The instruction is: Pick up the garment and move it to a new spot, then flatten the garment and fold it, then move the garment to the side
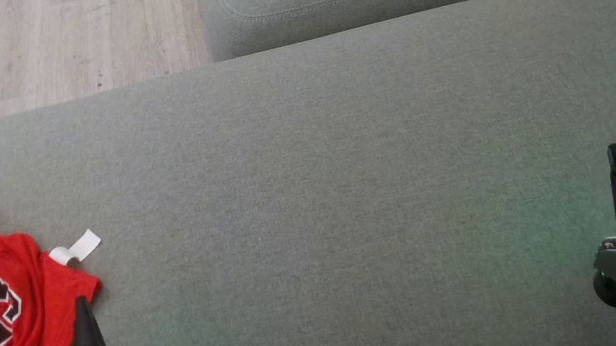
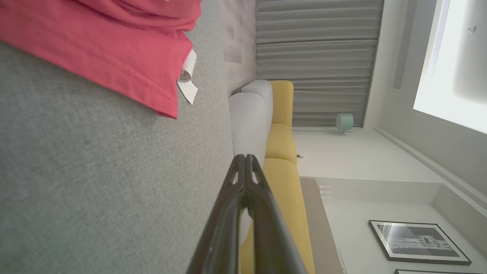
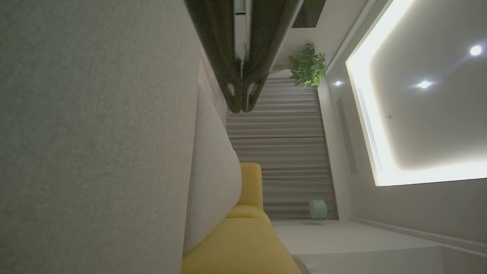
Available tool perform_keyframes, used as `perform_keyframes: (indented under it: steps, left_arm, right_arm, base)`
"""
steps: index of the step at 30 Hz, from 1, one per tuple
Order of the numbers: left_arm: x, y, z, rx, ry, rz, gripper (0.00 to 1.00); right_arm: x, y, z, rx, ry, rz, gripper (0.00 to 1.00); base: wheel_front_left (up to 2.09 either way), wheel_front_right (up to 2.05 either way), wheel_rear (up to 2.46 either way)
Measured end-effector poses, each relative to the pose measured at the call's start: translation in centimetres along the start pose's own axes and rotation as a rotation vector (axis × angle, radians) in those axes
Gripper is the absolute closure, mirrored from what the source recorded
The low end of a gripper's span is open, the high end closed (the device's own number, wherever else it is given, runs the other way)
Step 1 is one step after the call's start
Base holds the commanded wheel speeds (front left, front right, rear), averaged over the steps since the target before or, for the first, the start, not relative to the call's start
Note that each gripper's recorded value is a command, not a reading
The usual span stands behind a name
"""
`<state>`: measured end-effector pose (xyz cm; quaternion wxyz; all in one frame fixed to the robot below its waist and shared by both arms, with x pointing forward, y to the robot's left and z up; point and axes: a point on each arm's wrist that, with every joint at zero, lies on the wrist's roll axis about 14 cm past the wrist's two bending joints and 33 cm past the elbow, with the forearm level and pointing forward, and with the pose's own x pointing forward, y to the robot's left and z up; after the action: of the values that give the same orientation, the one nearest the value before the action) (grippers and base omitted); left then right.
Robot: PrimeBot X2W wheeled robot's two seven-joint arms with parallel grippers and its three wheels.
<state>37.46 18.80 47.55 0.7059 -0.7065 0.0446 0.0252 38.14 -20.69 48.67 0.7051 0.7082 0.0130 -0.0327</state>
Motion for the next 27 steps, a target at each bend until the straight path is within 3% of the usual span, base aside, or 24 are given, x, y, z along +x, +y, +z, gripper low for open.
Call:
perform_keyframes:
  steps: [27]
  left_arm:
    - [0.0, 0.0, 0.0, 0.0, 0.0, 0.0, 1.0]
  right_arm:
    - [0.0, 0.0, 0.0, 0.0, 0.0, 0.0, 1.0]
  base:
    - [0.0, 0.0, 0.0]
